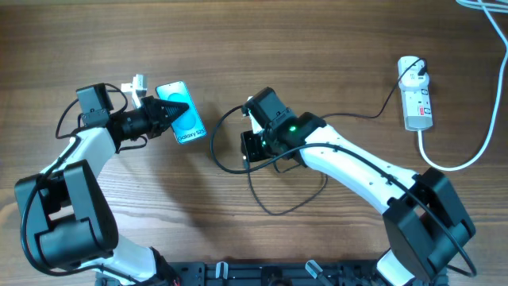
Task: Plug charger to phone and switch on socket
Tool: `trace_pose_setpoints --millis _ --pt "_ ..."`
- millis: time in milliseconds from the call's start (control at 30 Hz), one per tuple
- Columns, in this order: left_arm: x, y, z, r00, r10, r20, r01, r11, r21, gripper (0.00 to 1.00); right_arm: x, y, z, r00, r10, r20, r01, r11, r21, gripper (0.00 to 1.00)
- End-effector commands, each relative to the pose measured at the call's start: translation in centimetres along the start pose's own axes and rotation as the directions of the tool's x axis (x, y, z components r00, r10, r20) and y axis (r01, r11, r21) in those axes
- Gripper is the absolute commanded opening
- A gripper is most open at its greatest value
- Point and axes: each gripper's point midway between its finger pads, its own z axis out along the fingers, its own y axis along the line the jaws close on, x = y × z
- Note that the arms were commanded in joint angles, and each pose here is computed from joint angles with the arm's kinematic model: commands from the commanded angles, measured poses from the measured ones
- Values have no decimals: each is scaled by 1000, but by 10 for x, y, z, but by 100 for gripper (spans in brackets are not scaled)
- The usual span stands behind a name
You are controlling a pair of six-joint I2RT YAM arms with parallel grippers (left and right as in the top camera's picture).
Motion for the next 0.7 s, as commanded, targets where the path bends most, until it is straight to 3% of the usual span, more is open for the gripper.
trace_pose_setpoints --millis 0,67,200,333,667 --pt "0 -12 -4 1000 30 -3 -30 999 44 4 -6 0 -6 997 -8 72 0 994 107 4" --pt "0 -12 -4 1000 30 -3 -30 999 44 4 -2 6 -3 996 -30 87 17 989 146 4" --pt "0 -12 -4 1000 30 -4 -30 999 44 4 14 12 17 997 -60 49 50 981 188 16" --pt "1 -12 -4 1000 30 -4 -30 999 44 4 27 4 37 999 -34 -2 34 976 217 33" --pt "0 -12 -4 1000 30 -4 -30 999 43 4 46 -12 66 997 -23 -79 43 963 265 32"
